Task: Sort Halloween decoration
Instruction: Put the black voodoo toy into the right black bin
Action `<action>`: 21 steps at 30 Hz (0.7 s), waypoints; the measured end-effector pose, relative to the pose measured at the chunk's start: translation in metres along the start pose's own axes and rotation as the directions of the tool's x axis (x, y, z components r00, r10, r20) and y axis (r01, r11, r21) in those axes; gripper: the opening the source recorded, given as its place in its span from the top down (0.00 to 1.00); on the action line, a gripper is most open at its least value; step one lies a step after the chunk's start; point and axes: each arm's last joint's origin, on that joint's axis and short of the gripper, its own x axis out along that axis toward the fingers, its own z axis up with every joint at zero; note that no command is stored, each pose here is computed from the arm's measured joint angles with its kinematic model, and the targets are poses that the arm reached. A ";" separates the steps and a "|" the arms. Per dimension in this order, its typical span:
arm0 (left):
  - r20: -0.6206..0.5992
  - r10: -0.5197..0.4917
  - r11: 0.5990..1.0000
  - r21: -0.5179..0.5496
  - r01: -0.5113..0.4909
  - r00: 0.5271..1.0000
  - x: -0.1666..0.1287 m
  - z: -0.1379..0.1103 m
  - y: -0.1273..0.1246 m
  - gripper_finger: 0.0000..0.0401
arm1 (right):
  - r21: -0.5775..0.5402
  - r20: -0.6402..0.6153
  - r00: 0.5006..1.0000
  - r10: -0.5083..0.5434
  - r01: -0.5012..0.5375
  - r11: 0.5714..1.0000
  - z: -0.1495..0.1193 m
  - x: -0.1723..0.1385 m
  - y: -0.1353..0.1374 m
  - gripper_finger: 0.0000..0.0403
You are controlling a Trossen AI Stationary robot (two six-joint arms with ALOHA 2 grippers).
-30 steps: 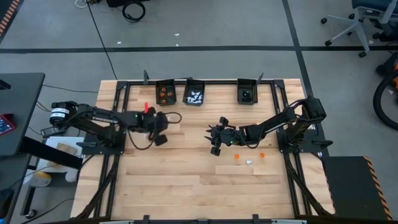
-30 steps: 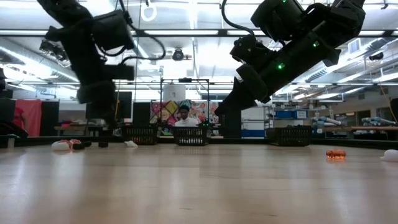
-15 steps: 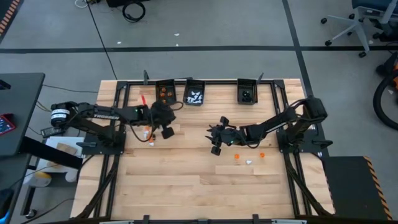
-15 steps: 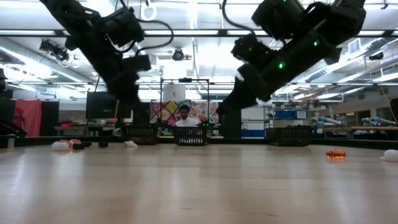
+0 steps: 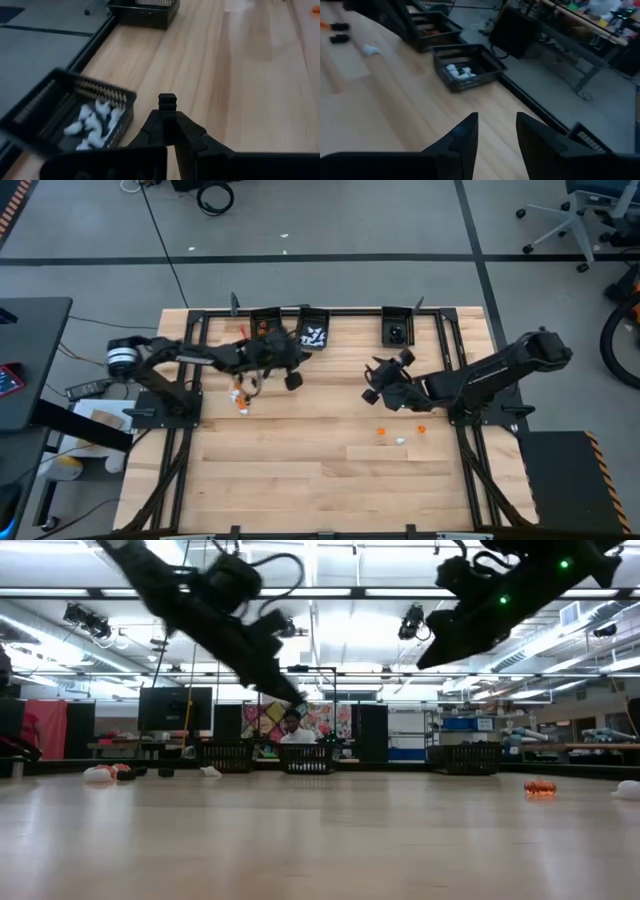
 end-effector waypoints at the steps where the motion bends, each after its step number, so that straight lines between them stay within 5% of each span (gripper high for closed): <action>1: -0.008 -0.010 1.000 0.010 0.010 1.000 0.007 0.003 0.001 0.98 | 0.009 0.005 1.000 -0.021 0.021 1.000 -0.002 0.000 -0.003 0.66; 12: 0.036 -0.035 0.997 0.076 0.032 0.999 0.086 0.056 0.021 0.98 | 0.102 0.126 0.946 -0.299 0.287 0.952 -0.018 -0.020 -0.032 0.66; 21: 0.112 -0.069 0.995 0.079 0.060 0.991 0.148 0.081 0.023 0.98 | 0.142 0.198 0.911 -0.363 0.339 0.930 -0.021 -0.038 -0.034 0.66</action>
